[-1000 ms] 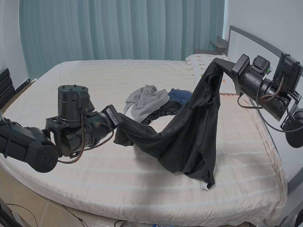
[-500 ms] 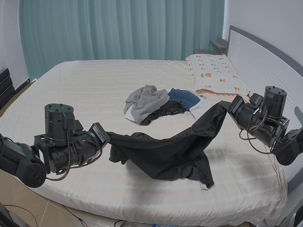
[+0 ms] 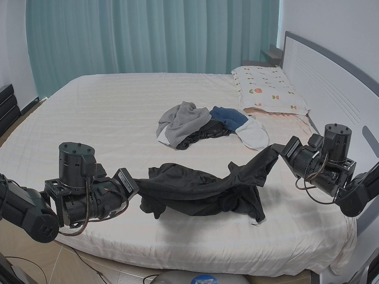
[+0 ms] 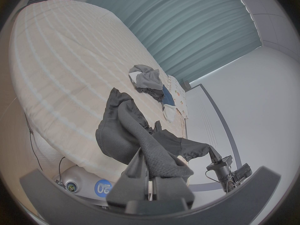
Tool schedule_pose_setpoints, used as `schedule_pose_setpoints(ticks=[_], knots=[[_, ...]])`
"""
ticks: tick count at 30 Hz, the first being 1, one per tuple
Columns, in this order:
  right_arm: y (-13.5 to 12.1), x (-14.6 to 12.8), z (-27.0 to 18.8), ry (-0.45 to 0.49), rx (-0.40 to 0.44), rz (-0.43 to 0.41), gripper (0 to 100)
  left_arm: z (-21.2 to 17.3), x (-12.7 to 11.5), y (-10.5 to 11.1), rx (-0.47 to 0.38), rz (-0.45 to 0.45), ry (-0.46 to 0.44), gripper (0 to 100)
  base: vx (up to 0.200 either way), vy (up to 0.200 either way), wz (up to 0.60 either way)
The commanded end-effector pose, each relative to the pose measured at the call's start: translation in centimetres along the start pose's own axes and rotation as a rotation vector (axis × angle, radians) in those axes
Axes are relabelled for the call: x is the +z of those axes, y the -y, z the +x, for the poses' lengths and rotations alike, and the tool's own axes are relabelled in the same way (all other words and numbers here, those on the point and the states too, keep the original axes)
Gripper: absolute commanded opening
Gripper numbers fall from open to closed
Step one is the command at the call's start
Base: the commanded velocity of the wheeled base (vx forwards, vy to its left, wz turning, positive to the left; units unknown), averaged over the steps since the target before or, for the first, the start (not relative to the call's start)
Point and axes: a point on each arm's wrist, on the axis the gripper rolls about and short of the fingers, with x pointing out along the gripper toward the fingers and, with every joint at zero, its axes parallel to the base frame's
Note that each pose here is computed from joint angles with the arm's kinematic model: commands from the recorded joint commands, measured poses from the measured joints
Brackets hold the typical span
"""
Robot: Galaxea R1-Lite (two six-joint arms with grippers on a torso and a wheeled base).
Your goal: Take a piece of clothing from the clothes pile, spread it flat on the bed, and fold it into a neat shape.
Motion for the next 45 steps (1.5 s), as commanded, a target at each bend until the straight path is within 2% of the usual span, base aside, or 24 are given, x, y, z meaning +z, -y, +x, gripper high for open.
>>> schedule_pose_setpoints(ticks=[1,4,13,18,25,30,42,45], knots=[[-0.1,-0.2,-0.3,-0.003,0.003,-0.002,0,0.1,0.2,0.0,0.003,-0.010,0.008,0,0.000,0.000,0.00],[-0.1,-0.3,-0.3,-0.005,0.000,-0.004,0,0.1,0.5,0.1,-0.003,-0.055,0.022,0,0.000,0.200,0.00],[-0.3,-0.6,-0.3,-0.010,0.001,-0.008,0,-0.4,0.6,-0.1,0.003,-0.061,0.032,0,0.000,0.200,0.00],[-0.5,-0.9,-0.1,0.053,-0.049,-0.033,0,-1.1,0.7,0.1,-0.014,-0.058,0.042,0,0.000,0.200,0.00],[-0.9,-0.5,-0.2,0.083,-0.048,-0.043,0,-1.7,0.8,0.3,-0.028,-0.058,0.052,0,0.000,0.200,0.00],[-1.0,-0.4,0.2,0.125,-0.081,-0.046,0,-2.3,1.0,0.6,-0.044,-0.057,0.061,0,0.000,0.200,0.00],[-1.2,0.1,-0.1,0.149,-0.066,-0.044,0,-2.3,1.3,0.5,-0.042,-0.063,0.072,0,0.000,0.200,0.00],[-1.7,0.5,-0.3,0.194,-0.010,-0.033,0,-2.5,1.5,0.5,-0.047,-0.063,0.081,0,0.000,0.200,0.00]])
